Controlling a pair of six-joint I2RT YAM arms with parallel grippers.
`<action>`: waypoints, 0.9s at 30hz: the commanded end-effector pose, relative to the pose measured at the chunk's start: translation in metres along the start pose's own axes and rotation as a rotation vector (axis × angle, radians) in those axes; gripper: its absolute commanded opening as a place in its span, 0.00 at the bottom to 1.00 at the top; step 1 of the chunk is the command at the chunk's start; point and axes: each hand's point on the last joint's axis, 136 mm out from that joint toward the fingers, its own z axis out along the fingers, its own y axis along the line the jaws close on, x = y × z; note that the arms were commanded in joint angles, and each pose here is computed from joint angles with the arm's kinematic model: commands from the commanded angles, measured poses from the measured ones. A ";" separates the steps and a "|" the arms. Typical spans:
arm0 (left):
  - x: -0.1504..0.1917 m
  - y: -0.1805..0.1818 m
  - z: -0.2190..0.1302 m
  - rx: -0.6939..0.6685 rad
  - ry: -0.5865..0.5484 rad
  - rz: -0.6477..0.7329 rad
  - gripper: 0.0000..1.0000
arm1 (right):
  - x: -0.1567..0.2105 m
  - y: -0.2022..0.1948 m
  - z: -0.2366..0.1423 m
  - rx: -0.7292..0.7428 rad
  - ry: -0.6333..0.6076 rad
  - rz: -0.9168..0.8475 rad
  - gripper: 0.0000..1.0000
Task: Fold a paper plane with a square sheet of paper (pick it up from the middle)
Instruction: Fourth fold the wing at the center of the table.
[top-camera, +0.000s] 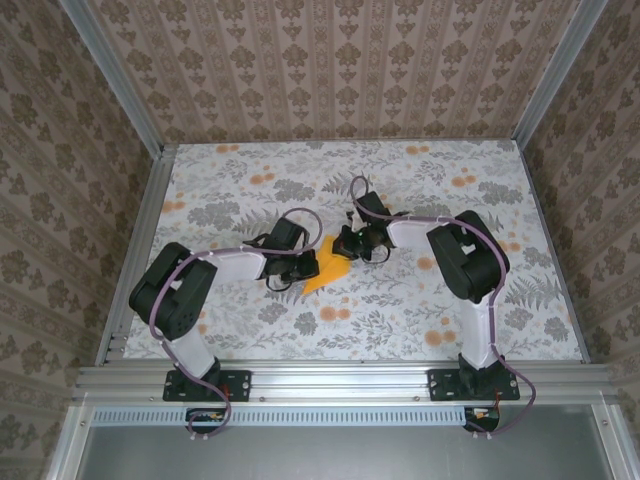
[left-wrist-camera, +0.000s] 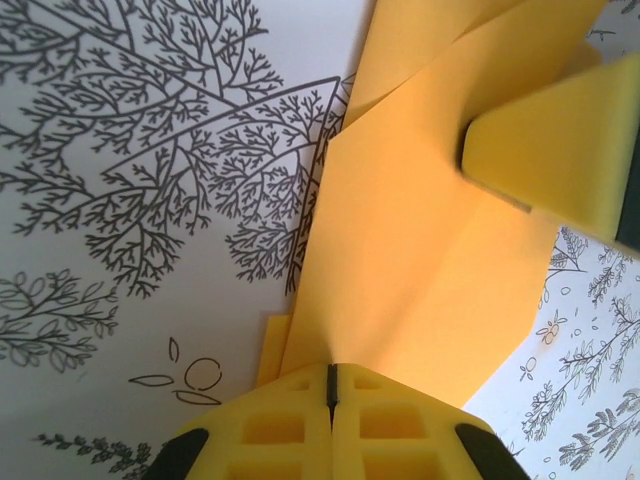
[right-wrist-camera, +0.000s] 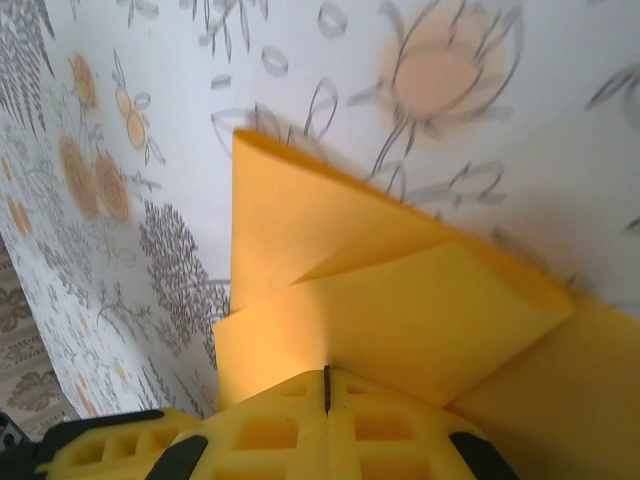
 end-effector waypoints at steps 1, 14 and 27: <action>0.038 0.042 0.009 -0.135 0.140 -0.030 0.06 | -0.032 -0.033 -0.006 0.090 -0.085 0.024 0.02; 0.038 0.038 0.009 -0.126 0.150 -0.012 0.06 | -0.052 0.011 -0.064 -0.009 -0.195 -0.064 0.03; 0.037 0.035 0.009 -0.121 0.149 -0.007 0.05 | 0.012 0.031 -0.009 -0.011 -0.022 -0.131 0.02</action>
